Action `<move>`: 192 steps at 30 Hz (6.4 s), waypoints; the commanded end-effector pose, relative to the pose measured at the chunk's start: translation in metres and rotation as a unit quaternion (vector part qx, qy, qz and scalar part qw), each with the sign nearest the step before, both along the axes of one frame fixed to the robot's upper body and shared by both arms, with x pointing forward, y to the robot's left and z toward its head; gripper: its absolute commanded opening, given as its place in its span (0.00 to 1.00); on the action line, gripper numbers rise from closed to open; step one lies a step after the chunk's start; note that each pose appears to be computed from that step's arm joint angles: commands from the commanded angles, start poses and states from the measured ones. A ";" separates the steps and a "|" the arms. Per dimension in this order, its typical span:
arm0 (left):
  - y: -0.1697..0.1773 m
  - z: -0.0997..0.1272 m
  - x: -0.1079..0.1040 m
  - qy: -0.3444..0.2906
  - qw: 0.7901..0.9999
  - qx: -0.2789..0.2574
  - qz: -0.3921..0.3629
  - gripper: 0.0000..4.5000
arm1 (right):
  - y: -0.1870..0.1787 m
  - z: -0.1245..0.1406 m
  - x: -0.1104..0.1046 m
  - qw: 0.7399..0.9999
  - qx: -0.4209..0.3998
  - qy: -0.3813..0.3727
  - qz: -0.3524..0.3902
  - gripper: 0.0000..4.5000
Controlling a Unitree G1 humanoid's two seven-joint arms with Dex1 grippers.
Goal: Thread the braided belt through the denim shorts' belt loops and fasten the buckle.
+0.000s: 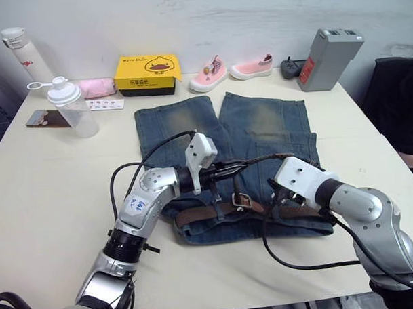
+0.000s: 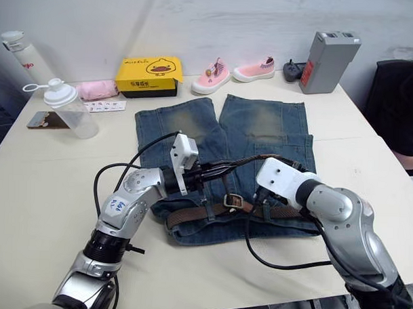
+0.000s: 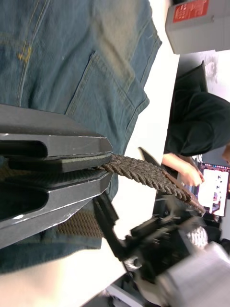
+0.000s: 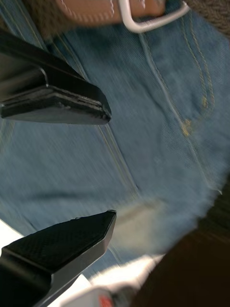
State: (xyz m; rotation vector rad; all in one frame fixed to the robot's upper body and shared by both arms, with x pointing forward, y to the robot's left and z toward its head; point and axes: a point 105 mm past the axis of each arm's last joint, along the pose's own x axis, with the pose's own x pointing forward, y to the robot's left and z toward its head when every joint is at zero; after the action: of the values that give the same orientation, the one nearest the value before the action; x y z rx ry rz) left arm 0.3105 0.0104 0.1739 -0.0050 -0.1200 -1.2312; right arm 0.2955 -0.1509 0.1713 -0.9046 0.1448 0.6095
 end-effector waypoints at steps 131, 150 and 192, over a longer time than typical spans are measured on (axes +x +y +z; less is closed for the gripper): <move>0.045 0.011 -0.029 -0.062 0.998 -0.003 0.031 0.02 | 0.052 -0.117 -0.027 0.866 -0.088 0.467 0.155 0.01; -0.021 0.100 -0.013 -0.182 0.970 -0.041 -0.157 0.02 | 0.077 -0.155 -0.046 0.831 -0.163 0.487 0.214 0.01; -0.039 0.117 0.029 -0.177 0.976 -0.085 -0.091 0.02 | 0.076 -0.136 -0.046 0.866 -0.076 0.451 0.204 0.01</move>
State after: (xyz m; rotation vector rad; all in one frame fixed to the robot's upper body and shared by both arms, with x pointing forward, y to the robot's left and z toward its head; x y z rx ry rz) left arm 0.3433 -0.0599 0.2156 0.0712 -0.2088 -1.5194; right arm 0.2862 -0.0711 0.0978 -0.9002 0.6329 1.3376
